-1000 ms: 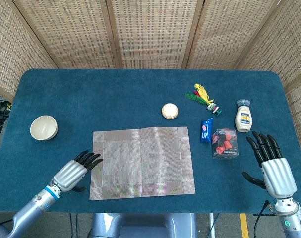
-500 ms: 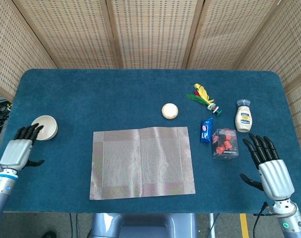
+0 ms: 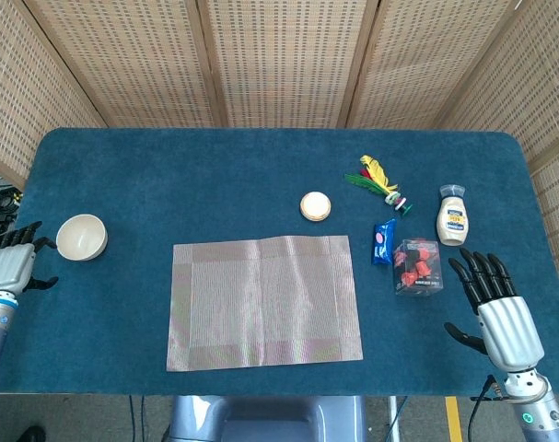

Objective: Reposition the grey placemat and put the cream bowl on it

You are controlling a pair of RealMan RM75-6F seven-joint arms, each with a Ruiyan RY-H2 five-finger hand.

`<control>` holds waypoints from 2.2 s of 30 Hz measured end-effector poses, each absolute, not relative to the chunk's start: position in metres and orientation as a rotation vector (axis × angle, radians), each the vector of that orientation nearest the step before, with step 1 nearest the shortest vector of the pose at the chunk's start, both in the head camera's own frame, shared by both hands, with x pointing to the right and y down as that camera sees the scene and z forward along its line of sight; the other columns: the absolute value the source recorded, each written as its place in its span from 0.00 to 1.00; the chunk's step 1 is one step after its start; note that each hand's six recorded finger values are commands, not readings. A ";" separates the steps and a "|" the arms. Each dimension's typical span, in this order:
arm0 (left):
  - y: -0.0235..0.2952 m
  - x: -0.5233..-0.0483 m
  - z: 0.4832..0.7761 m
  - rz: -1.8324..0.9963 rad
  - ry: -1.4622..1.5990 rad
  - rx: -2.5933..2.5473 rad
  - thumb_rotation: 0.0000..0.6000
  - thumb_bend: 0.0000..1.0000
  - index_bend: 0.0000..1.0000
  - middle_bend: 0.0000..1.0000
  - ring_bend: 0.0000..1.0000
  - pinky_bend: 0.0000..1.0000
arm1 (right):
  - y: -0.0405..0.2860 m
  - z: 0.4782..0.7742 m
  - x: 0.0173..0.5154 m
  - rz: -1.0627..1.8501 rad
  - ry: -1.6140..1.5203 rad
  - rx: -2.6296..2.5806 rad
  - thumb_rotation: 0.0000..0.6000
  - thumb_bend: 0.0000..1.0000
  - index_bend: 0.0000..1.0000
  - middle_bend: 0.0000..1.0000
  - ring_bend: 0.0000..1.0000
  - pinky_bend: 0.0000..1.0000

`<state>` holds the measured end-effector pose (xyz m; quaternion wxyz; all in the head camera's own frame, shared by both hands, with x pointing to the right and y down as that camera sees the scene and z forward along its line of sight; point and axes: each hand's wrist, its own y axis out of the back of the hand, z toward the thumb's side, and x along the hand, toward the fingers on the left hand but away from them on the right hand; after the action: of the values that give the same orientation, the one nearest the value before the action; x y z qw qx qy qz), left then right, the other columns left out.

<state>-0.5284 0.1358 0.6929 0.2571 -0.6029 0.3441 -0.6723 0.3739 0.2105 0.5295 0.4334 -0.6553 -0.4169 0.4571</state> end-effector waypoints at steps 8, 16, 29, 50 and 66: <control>0.126 -0.520 0.720 -1.847 0.908 -1.647 1.00 0.40 0.43 0.00 0.00 0.00 | 0.209 0.531 0.376 1.149 -1.041 -1.625 1.00 0.00 0.01 0.00 0.00 0.00; 0.120 -0.509 0.732 -1.865 0.856 -1.640 1.00 0.47 0.60 0.00 0.00 0.00 | 0.208 0.530 0.376 1.143 -1.042 -1.614 1.00 0.00 0.01 0.00 0.00 0.00; 0.104 -0.470 0.711 -1.696 0.930 -1.692 1.00 0.48 0.67 0.00 0.00 0.00 | 0.207 0.526 0.379 1.128 -1.066 -1.614 1.00 0.00 0.02 0.00 0.00 0.00; 0.152 -0.199 0.647 -0.996 0.508 -2.011 1.00 0.48 0.68 0.00 0.00 0.00 | 0.202 0.519 0.390 1.122 -1.120 -1.617 1.00 0.00 0.02 0.00 0.00 0.00; 0.183 -0.134 0.690 -1.025 0.296 -2.030 1.00 0.00 0.00 0.00 0.00 0.00 | 0.197 0.516 0.400 1.132 -1.155 -1.614 1.00 0.00 0.02 0.00 0.00 0.00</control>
<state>-0.1336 0.1832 0.6899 0.4117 -0.8067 0.1177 -0.4074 0.4004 0.1971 0.5162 0.4156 -0.6425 -0.4597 0.4508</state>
